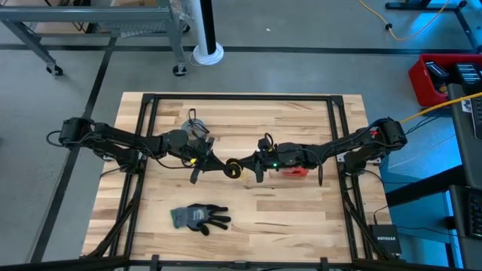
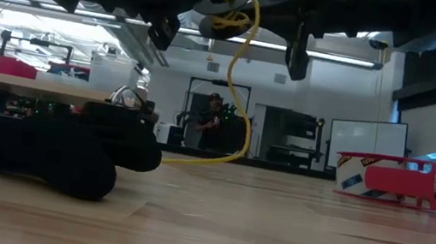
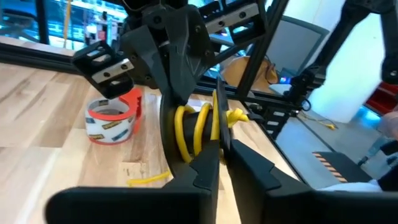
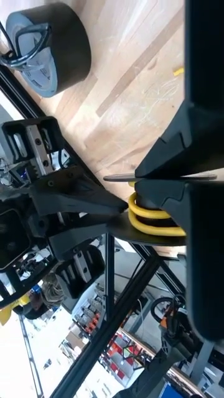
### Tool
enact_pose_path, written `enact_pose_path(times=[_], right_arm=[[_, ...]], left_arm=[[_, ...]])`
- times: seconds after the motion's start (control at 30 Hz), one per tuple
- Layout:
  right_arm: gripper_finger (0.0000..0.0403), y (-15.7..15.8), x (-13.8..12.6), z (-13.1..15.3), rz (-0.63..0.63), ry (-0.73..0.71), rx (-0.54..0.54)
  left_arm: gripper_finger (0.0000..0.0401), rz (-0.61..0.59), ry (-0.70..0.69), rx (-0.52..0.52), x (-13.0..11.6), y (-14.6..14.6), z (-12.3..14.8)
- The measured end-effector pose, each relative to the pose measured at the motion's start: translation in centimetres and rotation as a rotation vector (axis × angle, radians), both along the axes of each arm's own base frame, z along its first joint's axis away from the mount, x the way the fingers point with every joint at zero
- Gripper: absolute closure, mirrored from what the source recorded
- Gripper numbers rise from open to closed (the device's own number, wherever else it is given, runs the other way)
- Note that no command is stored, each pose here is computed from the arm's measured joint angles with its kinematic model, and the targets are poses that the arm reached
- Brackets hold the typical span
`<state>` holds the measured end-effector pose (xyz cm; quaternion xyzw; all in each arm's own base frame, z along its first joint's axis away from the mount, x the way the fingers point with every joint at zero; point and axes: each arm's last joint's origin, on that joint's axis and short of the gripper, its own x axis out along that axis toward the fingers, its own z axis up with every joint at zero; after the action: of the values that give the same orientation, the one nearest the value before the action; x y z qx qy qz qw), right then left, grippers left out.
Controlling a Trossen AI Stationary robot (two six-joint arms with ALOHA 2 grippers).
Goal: Coil cords
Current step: Uncoil the yellow wire from the spool
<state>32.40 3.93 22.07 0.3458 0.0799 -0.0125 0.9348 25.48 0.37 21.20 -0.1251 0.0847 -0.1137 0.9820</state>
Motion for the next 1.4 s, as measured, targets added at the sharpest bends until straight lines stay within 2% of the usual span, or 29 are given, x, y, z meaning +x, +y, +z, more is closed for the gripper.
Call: enact_pose_path(times=[0.3, 0.67, 0.8, 0.9, 0.97, 1.17, 1.4], right_arm=[[0.0398, -0.3, 0.0, -0.1, -0.097, 0.007, -0.018], [0.04, -1.3, -2.1, 1.7, -0.297, 0.104, -0.127], [0.0401, -2.9, -2.5, 2.2, -0.453, 0.095, -0.174], [0.0401, -4.2, -2.3, 2.4, -0.495, 0.079, -0.167], [0.0401, -5.1, -2.1, 2.2, -0.478, 0.072, -0.153], [0.0401, -6.8, -1.7, 2.5, -0.443, 0.0, -0.118], [0.0402, -7.0, -1.6, 2.6, -0.438, -0.013, -0.114]], left_arm=[[0.0282, 0.082, 0.007, -0.02, 0.0, 1.0, 0.0], [0.028, 0.279, 0.024, -0.097, -0.7, 5.5, -0.1], [0.0279, 0.298, 0.084, -0.125, -0.8, 5.9, -0.7], [0.0281, 0.294, 0.118, -0.134, -0.4, 5.3, -1.4], [0.0282, 0.325, 0.139, -0.108, -0.1, 4.8, -1.9], [0.0282, 0.478, 0.191, 0.092, 1.2, 3.3, -4.1], [0.0282, 0.575, 0.063, 0.234, 2.9, 2.6, -5.3]])
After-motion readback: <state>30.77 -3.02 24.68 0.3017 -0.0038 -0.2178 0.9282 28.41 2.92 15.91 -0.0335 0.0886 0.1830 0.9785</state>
